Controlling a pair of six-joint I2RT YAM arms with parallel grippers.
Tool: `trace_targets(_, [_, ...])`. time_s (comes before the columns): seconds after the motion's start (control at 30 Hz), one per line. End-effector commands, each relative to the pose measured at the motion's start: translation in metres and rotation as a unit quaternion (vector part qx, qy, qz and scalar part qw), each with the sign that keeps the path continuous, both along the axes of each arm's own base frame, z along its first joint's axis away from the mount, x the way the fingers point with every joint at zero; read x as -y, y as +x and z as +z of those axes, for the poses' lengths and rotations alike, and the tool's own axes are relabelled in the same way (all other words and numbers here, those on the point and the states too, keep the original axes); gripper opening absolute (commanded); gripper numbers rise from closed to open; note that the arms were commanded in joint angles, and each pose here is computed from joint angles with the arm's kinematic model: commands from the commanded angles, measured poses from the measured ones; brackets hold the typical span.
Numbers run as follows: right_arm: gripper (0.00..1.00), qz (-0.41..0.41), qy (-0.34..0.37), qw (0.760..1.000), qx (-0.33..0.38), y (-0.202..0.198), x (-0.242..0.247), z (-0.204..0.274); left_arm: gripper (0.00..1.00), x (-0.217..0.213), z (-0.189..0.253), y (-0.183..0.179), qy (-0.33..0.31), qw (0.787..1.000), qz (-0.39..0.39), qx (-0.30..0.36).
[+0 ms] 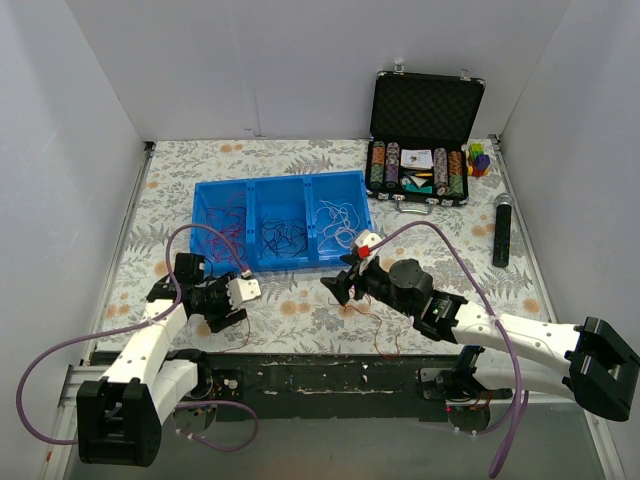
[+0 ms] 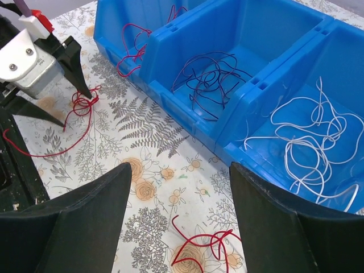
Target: Untangle the cables
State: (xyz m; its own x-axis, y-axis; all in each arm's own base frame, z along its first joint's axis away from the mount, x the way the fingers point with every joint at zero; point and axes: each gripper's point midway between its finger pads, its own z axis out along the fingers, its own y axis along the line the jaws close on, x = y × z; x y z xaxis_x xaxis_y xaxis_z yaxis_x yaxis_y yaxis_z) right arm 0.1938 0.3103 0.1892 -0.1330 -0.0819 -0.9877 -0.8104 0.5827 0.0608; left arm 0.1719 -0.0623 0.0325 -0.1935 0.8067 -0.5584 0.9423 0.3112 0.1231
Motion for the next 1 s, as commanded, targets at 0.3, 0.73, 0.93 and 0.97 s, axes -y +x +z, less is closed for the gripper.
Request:
trace_targets(0.3, [0.61, 0.003, 0.032, 0.999, 0.018, 0.000, -0.001, 0.032, 0.00, 0.010, 0.035, 0.021, -0.030, 0.997, -0.007, 0.077])
trace_targets(0.73, [0.49, 0.005, 0.045, 0.999, 0.011, -0.005, 0.002, 0.030, 0.00, 0.015, 0.215, 0.084, -0.111, 0.945, 0.082, 0.296])
trace_targets(0.93, [0.47, 0.002, 0.048, 0.999, 0.010, -0.006, 0.006, 0.029, 0.00, -0.016, 0.280, 0.128, -0.091, 0.869, 0.160, 0.459])
trace_targets(0.97, [0.47, 0.001, 0.048, 0.999, 0.010, -0.006, 0.006, 0.029, 0.00, -0.020, 0.282, 0.133, -0.084, 0.864, 0.167, 0.467])
